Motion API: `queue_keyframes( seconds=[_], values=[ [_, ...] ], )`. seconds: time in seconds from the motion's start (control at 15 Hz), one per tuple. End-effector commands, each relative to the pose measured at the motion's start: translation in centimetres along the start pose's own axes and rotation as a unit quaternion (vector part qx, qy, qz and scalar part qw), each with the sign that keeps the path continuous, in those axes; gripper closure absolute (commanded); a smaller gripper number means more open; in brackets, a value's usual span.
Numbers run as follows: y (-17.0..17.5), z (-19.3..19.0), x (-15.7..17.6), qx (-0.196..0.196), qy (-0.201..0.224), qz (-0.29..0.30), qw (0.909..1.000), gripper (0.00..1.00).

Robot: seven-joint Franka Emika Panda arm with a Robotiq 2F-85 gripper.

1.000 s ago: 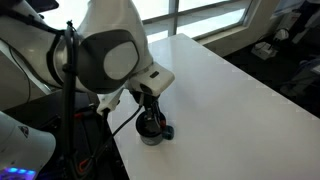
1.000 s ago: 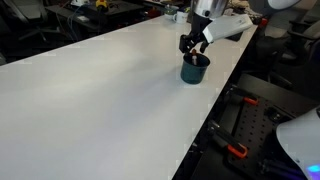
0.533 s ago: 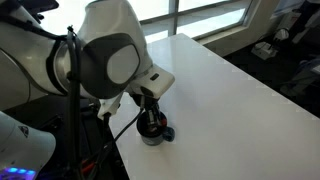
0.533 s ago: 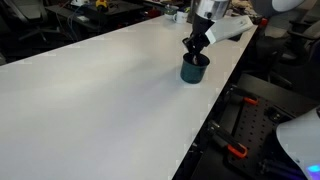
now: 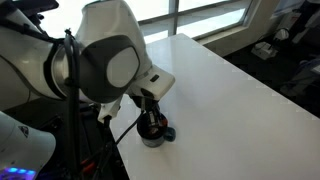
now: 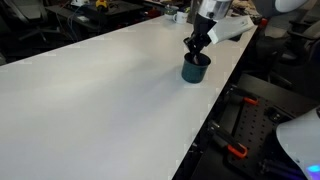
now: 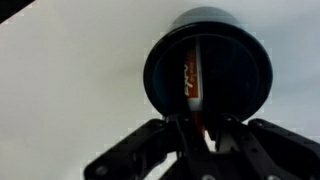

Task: Remove the marker from the cup

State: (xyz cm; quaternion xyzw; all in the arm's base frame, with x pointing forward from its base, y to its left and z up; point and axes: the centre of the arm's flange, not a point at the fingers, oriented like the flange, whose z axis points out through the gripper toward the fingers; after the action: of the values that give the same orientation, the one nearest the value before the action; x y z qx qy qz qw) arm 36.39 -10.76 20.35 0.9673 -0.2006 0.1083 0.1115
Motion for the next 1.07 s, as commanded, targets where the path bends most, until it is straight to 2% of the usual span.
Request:
queue_keyframes(
  seconds=[0.0,0.27,0.47,0.73,1.0],
  values=[
    [-1.2,-1.0,1.4,0.001,0.003,-0.002,1.0000,0.95],
    [-2.9,-1.5,3.0,-0.013,-0.004,-0.001,0.9999,0.95],
    [-4.1,-2.2,4.3,-0.023,0.008,-0.004,0.9997,0.95],
    [-5.5,-6.4,6.2,-0.010,0.053,-0.023,0.9983,0.95],
    [-7.6,-11.9,7.5,0.018,0.056,-0.052,0.9969,0.95]
  ],
)
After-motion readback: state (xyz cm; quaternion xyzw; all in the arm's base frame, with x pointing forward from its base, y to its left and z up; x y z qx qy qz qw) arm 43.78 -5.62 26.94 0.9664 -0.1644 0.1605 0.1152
